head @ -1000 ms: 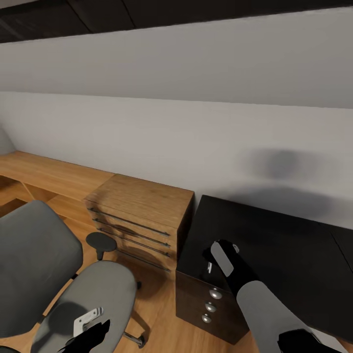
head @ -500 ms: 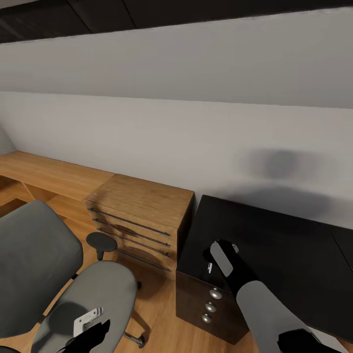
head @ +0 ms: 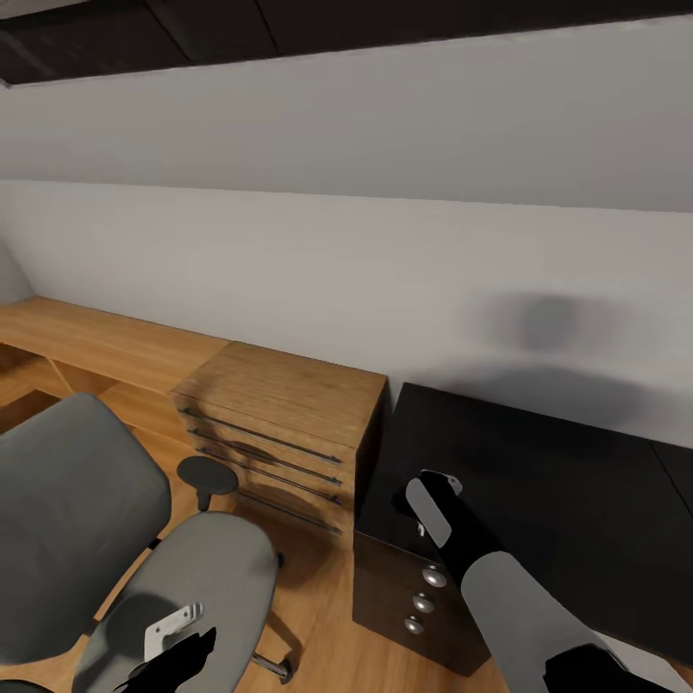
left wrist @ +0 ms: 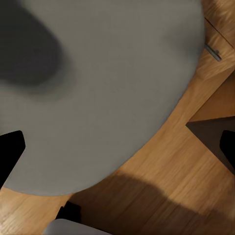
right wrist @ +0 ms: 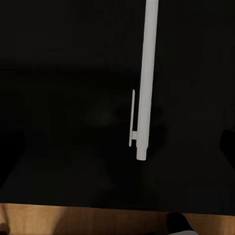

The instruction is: In the bedroom, organize the workspace by keeping the computer under the desk, ensuring the monitor is on the desk, placing the keyboard on the desk next to the monitor, placing the mouse on the desk next to the keyboard, moving the folder from the swivel chair onto the desk next to the mouse, stacking the notebook on top of the folder with the pen on top of the notebook, and positioning the swivel chair next to the desk.

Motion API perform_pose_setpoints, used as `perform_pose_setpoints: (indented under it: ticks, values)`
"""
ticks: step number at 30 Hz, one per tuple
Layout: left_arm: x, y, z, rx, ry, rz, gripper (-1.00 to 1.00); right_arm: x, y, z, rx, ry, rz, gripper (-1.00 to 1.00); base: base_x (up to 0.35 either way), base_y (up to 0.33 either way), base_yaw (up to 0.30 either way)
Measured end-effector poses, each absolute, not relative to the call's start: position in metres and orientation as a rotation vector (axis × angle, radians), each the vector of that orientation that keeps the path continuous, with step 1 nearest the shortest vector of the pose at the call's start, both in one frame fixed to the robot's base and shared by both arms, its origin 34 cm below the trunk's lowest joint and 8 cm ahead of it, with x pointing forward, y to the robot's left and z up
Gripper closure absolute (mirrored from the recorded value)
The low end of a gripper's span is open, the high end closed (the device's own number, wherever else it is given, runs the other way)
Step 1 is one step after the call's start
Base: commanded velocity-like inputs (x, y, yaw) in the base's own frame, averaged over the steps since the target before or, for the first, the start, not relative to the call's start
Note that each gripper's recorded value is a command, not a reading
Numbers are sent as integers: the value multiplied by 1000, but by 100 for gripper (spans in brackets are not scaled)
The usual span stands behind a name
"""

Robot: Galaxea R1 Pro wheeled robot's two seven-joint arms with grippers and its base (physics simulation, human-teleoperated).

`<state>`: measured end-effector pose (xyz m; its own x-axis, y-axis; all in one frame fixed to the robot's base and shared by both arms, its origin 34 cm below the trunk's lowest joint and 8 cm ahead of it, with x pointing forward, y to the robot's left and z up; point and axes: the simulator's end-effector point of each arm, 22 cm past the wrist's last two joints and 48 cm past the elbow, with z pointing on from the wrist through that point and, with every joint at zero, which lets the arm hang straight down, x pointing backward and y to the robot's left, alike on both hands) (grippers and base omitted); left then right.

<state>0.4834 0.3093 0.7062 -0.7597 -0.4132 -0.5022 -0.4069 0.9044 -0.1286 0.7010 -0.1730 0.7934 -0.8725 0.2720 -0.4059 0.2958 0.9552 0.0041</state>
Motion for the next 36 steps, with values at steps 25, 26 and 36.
perform_pose_setpoints:
  ticks: [25,26,36]
  values:
    - [484,310,702,-591,2528,-15,-100,707,-177,794,411,2679,-83,-100,0,1,0]
    - [485,310,701,-591,2528,-15,-100,707,-177,793,412,2678,-82,-100,0,0,0]
    - [487,310,690,-592,2528,-15,-100,712,-179,784,414,2671,-84,-100,0,0,0]
